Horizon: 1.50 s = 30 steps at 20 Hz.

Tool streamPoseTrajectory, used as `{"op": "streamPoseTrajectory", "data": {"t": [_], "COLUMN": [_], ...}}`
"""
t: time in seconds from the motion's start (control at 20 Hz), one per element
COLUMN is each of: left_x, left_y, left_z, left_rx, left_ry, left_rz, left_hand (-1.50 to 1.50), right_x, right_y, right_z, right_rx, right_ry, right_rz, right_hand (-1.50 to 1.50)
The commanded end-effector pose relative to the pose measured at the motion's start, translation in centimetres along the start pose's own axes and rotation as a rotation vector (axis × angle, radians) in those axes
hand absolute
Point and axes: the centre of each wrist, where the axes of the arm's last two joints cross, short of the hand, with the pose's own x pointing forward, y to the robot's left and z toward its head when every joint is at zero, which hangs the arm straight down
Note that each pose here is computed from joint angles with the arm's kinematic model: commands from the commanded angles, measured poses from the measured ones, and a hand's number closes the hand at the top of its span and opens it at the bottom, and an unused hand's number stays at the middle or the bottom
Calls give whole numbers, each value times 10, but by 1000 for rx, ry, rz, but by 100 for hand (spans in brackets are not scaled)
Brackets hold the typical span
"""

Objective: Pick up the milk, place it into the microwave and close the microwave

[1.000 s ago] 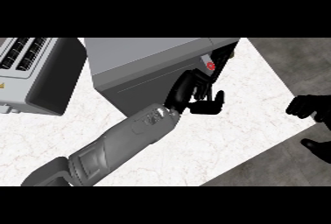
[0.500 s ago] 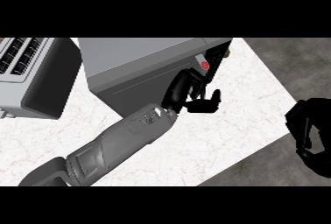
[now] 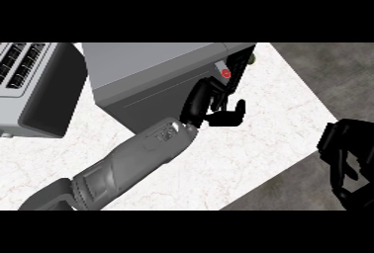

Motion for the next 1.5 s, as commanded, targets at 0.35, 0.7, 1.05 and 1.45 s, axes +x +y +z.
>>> {"op": "streamPoseTrajectory", "data": {"t": [0.35, 0.7, 1.05, 1.45], "left_x": [27, 14, -6, -36], "left_y": [-13, -1, 8, 18], "left_z": [-19, -8, -4, 8], "left_rx": [202, 184, 158, 93], "left_ry": [-2, 268, 318, 326], "left_rz": [97, 490, 630, 681], "left_hand": [150, 150, 150, 150], "right_x": [4, -11, -14, -8], "right_y": [14, 50, 78, 107], "right_z": [-6, -1, 1, -2], "right_rx": [58, 171, 128, 89], "right_ry": [-56, 70, 54, 30], "right_rz": [-45, -180, -230, -238], "right_hand": [150, 150, 150, 150]}}
